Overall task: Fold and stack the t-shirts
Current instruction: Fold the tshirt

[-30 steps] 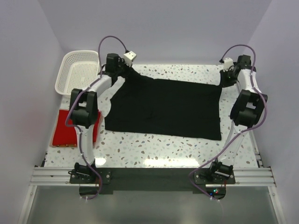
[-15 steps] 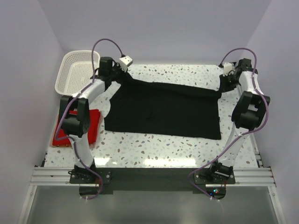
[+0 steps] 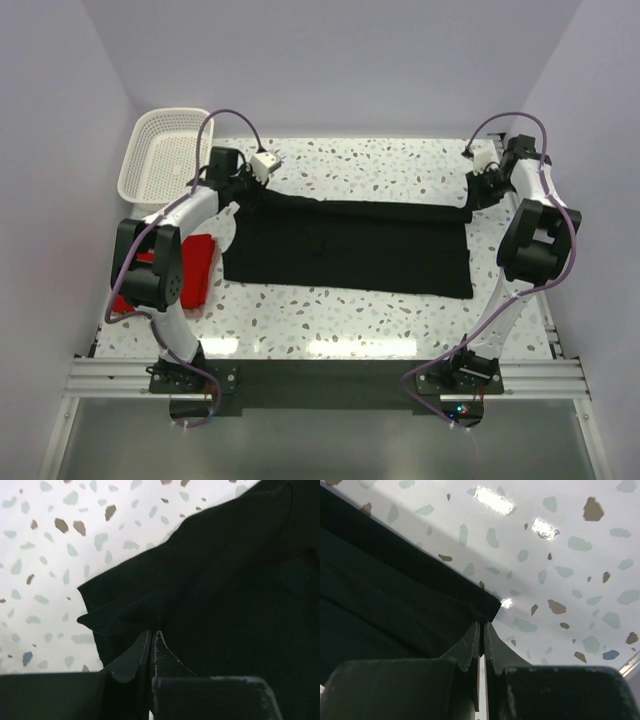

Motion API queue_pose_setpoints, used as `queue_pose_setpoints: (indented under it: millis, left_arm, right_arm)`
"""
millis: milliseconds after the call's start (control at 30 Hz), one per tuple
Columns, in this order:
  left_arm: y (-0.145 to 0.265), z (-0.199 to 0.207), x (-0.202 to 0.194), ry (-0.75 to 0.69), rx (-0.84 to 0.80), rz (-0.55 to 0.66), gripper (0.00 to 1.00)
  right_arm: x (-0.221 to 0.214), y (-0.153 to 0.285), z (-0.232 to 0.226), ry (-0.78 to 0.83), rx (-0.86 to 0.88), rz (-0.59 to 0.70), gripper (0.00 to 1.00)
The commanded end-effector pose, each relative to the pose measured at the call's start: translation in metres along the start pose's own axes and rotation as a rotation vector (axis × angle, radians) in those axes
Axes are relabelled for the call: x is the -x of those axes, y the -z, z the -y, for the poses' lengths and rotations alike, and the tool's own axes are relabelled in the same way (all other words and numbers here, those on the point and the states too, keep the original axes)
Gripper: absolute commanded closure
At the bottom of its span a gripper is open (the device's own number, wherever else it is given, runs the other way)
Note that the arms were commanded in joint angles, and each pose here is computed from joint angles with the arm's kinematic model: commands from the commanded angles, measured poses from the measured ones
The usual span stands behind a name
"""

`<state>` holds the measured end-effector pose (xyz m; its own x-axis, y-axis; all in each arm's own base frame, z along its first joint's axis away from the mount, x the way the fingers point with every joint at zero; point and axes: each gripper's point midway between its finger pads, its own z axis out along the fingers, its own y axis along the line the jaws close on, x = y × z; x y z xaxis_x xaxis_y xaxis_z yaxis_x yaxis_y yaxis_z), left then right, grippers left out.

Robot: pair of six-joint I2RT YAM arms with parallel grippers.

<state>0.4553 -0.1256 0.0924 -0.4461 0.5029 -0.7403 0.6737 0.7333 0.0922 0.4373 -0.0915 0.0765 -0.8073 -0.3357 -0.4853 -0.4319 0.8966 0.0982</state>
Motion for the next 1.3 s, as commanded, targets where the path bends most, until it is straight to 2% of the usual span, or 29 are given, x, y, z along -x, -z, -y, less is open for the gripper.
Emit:
queue_pose_setpoints:
  millis: [0,333,567,700,900,1267]
  left_arm:
    - [0.022,-0.003,-0.008,0.001,0.042,-0.031,1.0]
    - [0.012,0.015,-0.045,0.085,-0.01,-0.14,1.0]
    - [0.021,0.002,-0.005,0.099,0.003,-0.087,1.0]
    - [0.032,0.004,0.0,0.088,0.0,-0.089,1.0]
    - [0.038,0.015,-0.026,0.085,-0.004,-0.146,1.0]
    - [0.015,0.035,-0.077,0.144,-0.038,-0.251,1.0]
  right_arm:
    - [-0.004,0.013,0.001,0.043,-0.027,0.0,1.0]
    - [-0.022,-0.006,0.001,0.028,-0.01,-0.049,1.0]
    - [0.0,0.013,0.005,0.043,-0.025,-0.009,1.0]
    - [0.001,0.02,0.004,0.068,-0.034,-0.007,1.0]
    - [-0.018,0.007,0.003,0.08,-0.03,-0.048,1.0]
    - [-0.037,-0.014,0.005,0.067,-0.011,-0.098,1.0]
